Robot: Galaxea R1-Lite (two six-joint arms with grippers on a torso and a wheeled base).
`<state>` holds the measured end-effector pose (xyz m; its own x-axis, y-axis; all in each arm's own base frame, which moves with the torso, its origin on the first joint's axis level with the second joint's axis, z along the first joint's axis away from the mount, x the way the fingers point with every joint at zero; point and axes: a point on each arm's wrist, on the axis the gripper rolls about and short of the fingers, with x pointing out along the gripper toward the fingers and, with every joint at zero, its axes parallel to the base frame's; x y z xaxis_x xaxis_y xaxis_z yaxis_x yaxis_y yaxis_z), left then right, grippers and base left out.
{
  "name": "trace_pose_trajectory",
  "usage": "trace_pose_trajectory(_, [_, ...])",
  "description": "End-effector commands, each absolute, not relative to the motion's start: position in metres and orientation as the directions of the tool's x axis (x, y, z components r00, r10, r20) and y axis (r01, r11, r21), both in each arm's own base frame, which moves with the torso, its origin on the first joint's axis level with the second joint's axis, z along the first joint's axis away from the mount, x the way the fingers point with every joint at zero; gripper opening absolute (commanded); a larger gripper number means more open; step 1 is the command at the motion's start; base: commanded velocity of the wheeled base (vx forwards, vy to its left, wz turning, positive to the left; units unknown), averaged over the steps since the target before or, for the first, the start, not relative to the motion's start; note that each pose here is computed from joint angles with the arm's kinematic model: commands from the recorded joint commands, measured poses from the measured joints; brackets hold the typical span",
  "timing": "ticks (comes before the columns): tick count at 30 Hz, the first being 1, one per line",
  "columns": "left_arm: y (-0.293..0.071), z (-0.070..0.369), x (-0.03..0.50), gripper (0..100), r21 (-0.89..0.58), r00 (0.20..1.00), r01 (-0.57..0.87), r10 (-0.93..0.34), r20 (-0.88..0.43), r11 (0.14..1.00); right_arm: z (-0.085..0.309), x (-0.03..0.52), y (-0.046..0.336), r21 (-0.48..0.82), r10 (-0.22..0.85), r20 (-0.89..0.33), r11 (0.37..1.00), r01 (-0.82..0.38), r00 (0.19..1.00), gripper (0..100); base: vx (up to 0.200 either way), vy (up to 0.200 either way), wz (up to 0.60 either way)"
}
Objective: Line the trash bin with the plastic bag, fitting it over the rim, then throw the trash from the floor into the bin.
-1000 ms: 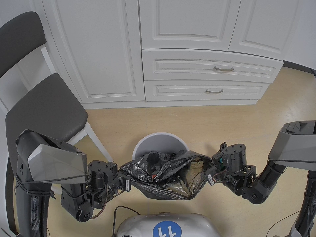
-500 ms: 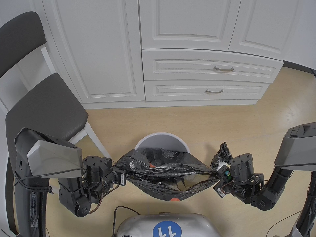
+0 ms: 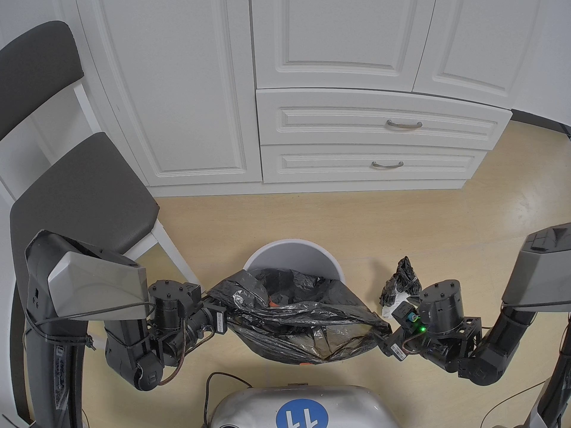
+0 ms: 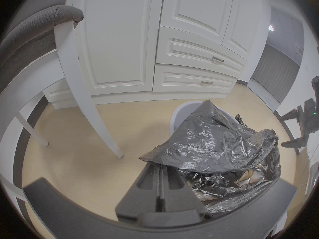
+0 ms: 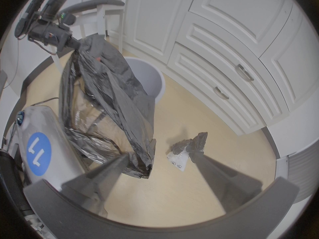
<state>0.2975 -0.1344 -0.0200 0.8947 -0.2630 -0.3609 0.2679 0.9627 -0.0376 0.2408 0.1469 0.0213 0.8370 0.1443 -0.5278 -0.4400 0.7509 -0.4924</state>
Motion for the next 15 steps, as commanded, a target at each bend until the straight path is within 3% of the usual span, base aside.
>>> trace_pose_trajectory(1, [-0.136,-0.017,0.296,0,-0.038,0.896,0.273,-0.268,-0.354,0.961,0.064,0.208,0.137,-0.466,0.259,-0.445,0.751,-0.468,0.857,100,0.0,0.0,0.0])
trace_pose_trajectory(6, [-0.142,-0.013,0.293,0,-0.041,0.893,0.292,-0.288,-0.345,0.956,0.097,0.207,0.143,-0.432,0.36,-0.323,0.766,-0.475,0.875,100,0.0,0.0,0.0])
trace_pose_trajectory(13, [-0.145,-0.012,0.29,0,-0.037,0.893,0.297,-0.292,-0.343,0.954,0.088,0.234,0.195,-0.439,0.404,-0.309,0.743,-0.506,0.861,100,0.0,0.0,0.0])
trace_pose_trajectory(15, [-0.143,-0.004,0.29,0,-0.051,0.897,0.299,-0.299,-0.325,0.953,0.079,0.242,0.228,-0.462,0.392,-0.313,0.733,-0.499,0.865,100,0.0,0.0,0.0])
